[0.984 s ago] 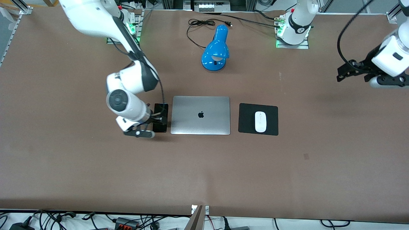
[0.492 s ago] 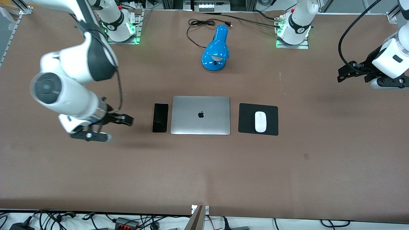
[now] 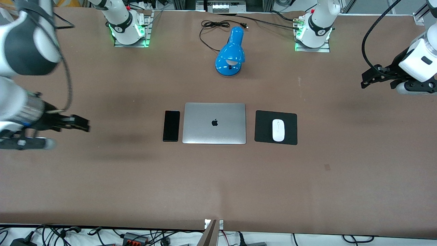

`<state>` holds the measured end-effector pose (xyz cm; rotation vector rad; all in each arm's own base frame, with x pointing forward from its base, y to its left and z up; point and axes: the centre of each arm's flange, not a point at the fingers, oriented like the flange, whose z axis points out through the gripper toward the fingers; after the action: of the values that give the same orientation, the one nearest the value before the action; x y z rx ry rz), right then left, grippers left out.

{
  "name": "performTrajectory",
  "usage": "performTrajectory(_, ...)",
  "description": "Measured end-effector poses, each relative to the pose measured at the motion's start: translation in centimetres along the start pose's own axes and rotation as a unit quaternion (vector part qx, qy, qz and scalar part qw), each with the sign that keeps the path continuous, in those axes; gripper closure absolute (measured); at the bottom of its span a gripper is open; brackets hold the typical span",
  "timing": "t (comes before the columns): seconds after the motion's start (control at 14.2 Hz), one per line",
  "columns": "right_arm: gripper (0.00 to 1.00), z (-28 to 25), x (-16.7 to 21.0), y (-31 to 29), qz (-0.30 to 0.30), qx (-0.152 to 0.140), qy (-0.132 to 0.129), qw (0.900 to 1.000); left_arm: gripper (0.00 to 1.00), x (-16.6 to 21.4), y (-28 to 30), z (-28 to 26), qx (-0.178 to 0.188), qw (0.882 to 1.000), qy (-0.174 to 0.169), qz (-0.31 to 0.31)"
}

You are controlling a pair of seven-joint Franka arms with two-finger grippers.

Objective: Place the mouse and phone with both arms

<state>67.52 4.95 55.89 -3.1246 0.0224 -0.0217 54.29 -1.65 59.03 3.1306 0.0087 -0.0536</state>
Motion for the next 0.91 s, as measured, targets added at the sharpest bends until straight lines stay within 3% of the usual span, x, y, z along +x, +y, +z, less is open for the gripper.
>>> performTrajectory(0.35,0.0,-4.1,-2.2,5.8,0.001,0.001,0.024,1.0,0.0,0.0,-0.2,0.1,0.0,1.0,-0.001,-0.001)
performTrajectory(0.91,0.0,-2.4,-6.4,5.6,-0.016,-0.016,0.015,1.0,0.0,0.0,-0.3,0.1,0.0,1.0,-0.002,-0.001)
